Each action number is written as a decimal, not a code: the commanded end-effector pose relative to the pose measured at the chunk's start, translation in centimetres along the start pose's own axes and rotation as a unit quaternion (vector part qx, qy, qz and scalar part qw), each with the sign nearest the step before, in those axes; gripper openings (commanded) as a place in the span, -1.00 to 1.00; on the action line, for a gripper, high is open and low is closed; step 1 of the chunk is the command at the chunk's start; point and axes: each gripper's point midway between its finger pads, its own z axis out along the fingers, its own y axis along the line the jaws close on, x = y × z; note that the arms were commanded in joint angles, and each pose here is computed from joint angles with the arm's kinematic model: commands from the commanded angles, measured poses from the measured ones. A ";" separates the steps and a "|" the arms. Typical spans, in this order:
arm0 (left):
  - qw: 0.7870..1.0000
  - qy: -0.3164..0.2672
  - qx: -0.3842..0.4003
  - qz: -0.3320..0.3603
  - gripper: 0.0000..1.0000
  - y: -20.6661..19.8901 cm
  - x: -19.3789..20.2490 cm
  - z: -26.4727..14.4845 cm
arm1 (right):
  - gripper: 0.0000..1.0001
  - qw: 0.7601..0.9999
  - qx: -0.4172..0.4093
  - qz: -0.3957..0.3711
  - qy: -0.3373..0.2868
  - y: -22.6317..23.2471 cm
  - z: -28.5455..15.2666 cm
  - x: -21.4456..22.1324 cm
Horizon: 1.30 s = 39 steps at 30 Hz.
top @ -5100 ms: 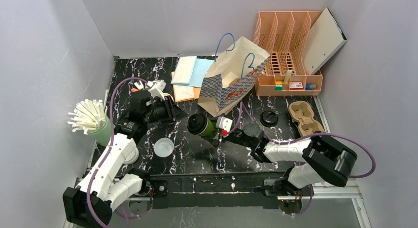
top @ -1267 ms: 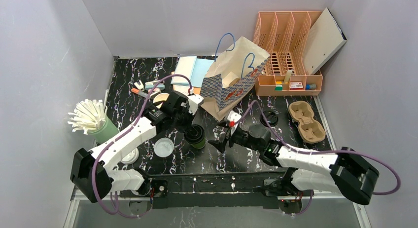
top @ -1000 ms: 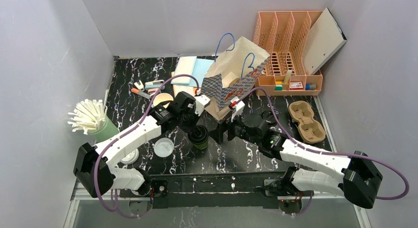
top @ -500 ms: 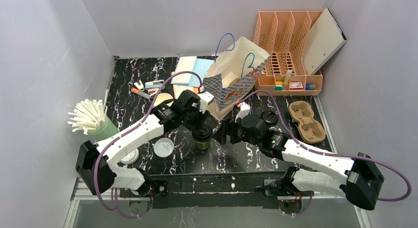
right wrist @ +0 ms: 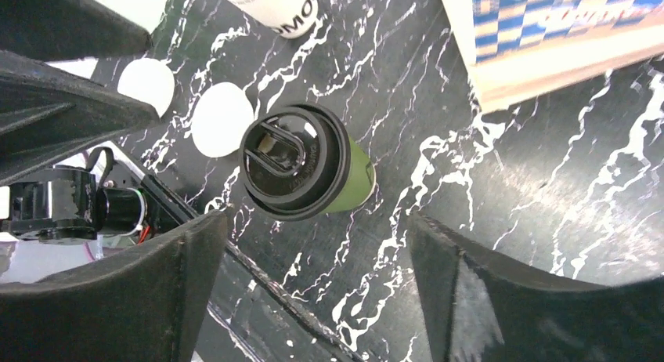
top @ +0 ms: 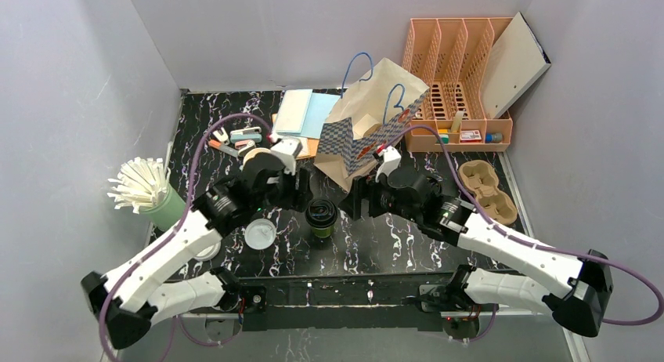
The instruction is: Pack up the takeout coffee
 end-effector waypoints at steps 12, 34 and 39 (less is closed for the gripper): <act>0.963 -0.063 0.058 -0.257 -0.06 -1.1 3.6 -0.6 | 0.34 0.989 -0.005 0.146 0.017 2.4 1.4 1.2; 0.985 -0.077 -0.011 -0.153 -0.21 1.5 0.1 0.1 | -0.01 0.967 -0.005 0.255 0.024 3.3 3.1 4.0; 0.993 -0.051 0.032 -0.104 -0.16 1.3 -0.9 1.2 | -0.01 0.957 0.003 0.288 0.031 3.7 3.7 5.4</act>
